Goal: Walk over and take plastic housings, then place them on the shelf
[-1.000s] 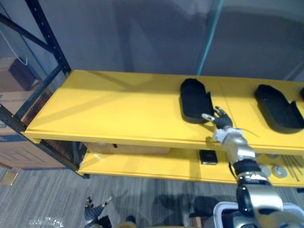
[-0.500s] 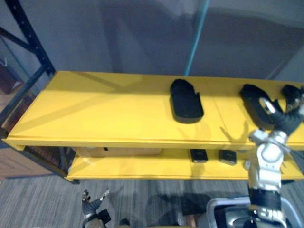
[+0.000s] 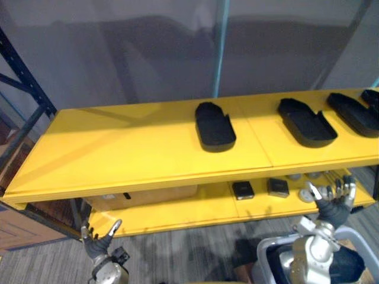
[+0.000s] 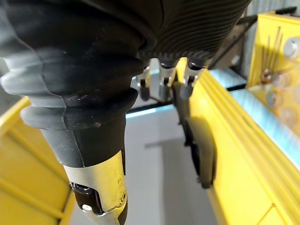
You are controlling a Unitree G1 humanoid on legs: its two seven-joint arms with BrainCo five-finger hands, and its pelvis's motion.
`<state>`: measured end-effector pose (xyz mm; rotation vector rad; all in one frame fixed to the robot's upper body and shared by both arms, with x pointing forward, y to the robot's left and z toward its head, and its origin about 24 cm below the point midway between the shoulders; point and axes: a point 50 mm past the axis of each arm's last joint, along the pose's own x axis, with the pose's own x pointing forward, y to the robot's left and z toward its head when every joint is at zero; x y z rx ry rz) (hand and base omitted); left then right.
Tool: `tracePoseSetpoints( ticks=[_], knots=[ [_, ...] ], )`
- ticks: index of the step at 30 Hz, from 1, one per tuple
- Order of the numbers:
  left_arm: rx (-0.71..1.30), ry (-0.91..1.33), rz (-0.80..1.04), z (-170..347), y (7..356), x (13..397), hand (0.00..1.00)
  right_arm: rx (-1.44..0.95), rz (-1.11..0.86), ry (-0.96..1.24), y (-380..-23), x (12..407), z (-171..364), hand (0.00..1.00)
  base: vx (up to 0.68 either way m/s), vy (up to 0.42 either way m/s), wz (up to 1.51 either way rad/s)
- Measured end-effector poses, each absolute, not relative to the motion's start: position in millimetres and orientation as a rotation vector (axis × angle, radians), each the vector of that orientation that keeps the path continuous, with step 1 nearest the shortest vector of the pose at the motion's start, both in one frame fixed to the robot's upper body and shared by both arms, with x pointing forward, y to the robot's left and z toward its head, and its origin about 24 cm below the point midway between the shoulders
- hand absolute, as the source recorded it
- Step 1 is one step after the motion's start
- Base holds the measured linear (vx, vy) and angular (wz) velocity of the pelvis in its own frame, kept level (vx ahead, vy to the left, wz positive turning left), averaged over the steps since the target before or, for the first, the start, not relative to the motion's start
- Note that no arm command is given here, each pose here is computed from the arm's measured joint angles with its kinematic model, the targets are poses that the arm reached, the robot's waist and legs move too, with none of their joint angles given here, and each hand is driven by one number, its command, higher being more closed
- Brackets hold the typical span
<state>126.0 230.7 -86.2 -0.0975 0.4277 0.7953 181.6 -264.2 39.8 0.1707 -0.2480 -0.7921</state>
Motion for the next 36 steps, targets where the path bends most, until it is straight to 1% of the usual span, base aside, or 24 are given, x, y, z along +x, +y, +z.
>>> tracePoseSetpoints(
  ticks=[1, 2, 4, 5, 7, 9, 11, 14, 18, 23, 25, 26, 27, 28, 31, 36],
  knots=[
    [-0.083, 0.476, 0.781, -92.9, 228.8, 121.4, 0.00, 0.171, -0.802, -0.248, -264.4, 181.5, 39.8, 0.00, 0.03, 0.017, -0.58],
    [-0.072, 0.577, 0.751, -107.5, 224.6, 109.8, 0.00, 0.173, -0.826, -0.245, -265.4, 180.3, 39.4, 0.00, 0.04, 0.010, -0.69],
    [-0.052, 0.715, 0.700, -125.8, 217.5, 92.0, 0.00, 0.155, -0.890, -0.229, -273.8, 169.8, 36.3, 0.00, 0.04, 0.002, -0.81],
    [-0.041, 0.745, 0.678, -129.1, 215.4, 89.0, 0.00, 0.143, -0.911, -0.223, -277.8, 164.5, 35.3, 0.00, 0.04, -0.021, -0.76],
    [-0.007, 0.850, 0.553, -140.2, 204.9, 81.2, 0.00, 0.076, -1.001, -0.206, -296.5, 139.7, 33.7, 0.00, 0.03, -0.028, -0.66],
    [0.025, 0.915, 0.471, -145.7, 202.5, 77.9, 0.00, 0.034, -1.071, -0.191, -311.0, 118.9, 33.1, 0.00, 0.00, -0.024, -0.76],
    [0.021, 0.971, 0.453, -150.1, 202.9, 76.9, 0.00, 0.012, -1.141, -0.192, -325.5, 91.9, 33.6, 0.00, -0.02, -0.034, -0.83],
    [0.026, 0.997, 0.420, -152.2, 198.6, 82.6, 0.00, -0.009, -1.191, -0.174, -332.7, 63.2, 31.6, 0.00, -0.03, -0.031, -0.54],
    [0.006, 0.998, 0.387, -152.9, 187.1, 87.4, 0.00, 0.002, -1.183, -0.183, -326.0, 56.1, 27.9, 0.00, -0.05, -0.012, -0.23],
    [-0.022, 1.040, 0.405, -155.8, 184.6, 77.4, 0.00, 0.060, -1.056, -0.218, -308.3, 80.8, 25.5, 0.00, -0.03, -0.012, -0.08],
    [-0.082, 1.025, 0.501, -154.6, 194.1, 74.3, 0.00, 0.122, -0.910, -0.251, -290.7, 112.0, 27.0, 0.00, -0.01, -0.051, -0.80],
    [-0.095, 1.025, 0.526, -154.7, 195.7, 71.3, 0.00, 0.133, -0.862, -0.266, -286.0, 121.7, 29.2, 0.00, -0.03, -0.011, -1.10],
    [-0.127, 1.029, 0.573, -155.5, 195.8, 62.8, 0.00, 0.153, -0.769, -0.304, -277.0, 141.9, 36.0, 0.00, -0.04, 0.096, -0.87],
    [-0.176, 1.008, 0.613, -154.9, 191.9, 62.3, 0.00, 0.164, -0.701, -0.335, -270.3, 156.6, 42.2, 0.00, -0.09, 0.169, -0.71],
    [-0.187, 0.955, 0.601, -151.7, 188.9, 72.6, 0.00, 0.211, -0.600, -0.397, -250.6, 186.7, 56.0, 0.00, -0.14, 0.116, 0.03],
    [-0.180, 0.844, 0.616, -142.6, 203.8, 98.1, 0.00, 0.208, -0.525, -0.414, -229.0, 209.7, 67.2, 0.00, -0.12, 0.078, 0.45]
  ],
)
